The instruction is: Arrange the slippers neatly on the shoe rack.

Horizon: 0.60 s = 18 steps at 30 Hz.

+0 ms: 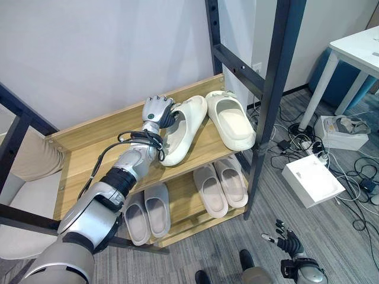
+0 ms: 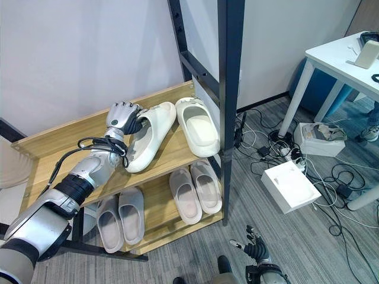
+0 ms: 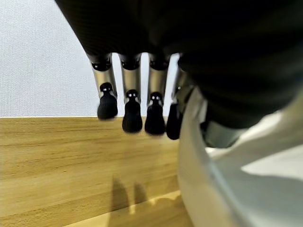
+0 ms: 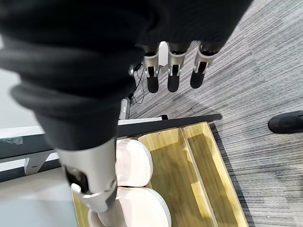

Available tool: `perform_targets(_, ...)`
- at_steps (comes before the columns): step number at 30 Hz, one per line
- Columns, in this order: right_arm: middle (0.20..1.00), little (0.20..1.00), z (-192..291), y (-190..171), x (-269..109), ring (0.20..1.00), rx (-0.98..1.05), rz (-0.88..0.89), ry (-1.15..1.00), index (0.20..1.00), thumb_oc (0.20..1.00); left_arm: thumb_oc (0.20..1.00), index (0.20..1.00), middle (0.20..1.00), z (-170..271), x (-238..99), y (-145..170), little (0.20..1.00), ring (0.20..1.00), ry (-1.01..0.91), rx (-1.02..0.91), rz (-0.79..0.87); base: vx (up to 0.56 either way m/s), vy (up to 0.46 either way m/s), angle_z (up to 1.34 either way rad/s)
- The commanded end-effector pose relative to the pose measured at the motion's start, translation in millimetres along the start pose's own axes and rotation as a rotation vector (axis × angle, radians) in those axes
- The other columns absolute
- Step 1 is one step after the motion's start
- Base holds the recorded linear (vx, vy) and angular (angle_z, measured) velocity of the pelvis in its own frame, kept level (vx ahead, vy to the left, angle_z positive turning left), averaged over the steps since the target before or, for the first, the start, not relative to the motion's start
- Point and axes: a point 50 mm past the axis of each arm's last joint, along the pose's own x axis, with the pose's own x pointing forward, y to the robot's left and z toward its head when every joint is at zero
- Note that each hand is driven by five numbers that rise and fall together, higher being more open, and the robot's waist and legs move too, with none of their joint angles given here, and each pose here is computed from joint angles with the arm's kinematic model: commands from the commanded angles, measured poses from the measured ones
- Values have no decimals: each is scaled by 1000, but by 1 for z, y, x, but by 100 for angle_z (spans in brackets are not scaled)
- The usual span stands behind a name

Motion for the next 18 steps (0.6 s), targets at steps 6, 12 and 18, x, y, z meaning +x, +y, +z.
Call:
perform_targets(6, 1000, 1000, 18, 11, 4, 1000, 58, 31, -92, 1000, 1000, 1000, 1000, 1000, -20, 16, 20, 1000, 1000, 80, 38, 43, -5, -8, 5)
perform_targets(12, 1000, 1000, 17, 15, 4, 1000, 63, 47, -84, 1000, 1000, 1000, 1000, 1000, -15, 14, 28, 1000, 1000, 38, 29, 73, -7, -3, 6)
perform_targets(18, 1000, 1000, 20, 14, 6, 1000, 85, 42, -81, 1000, 1000, 1000, 1000, 1000, -8, 9, 56, 1000, 1000, -34, -41, 163, -14, -3, 10)
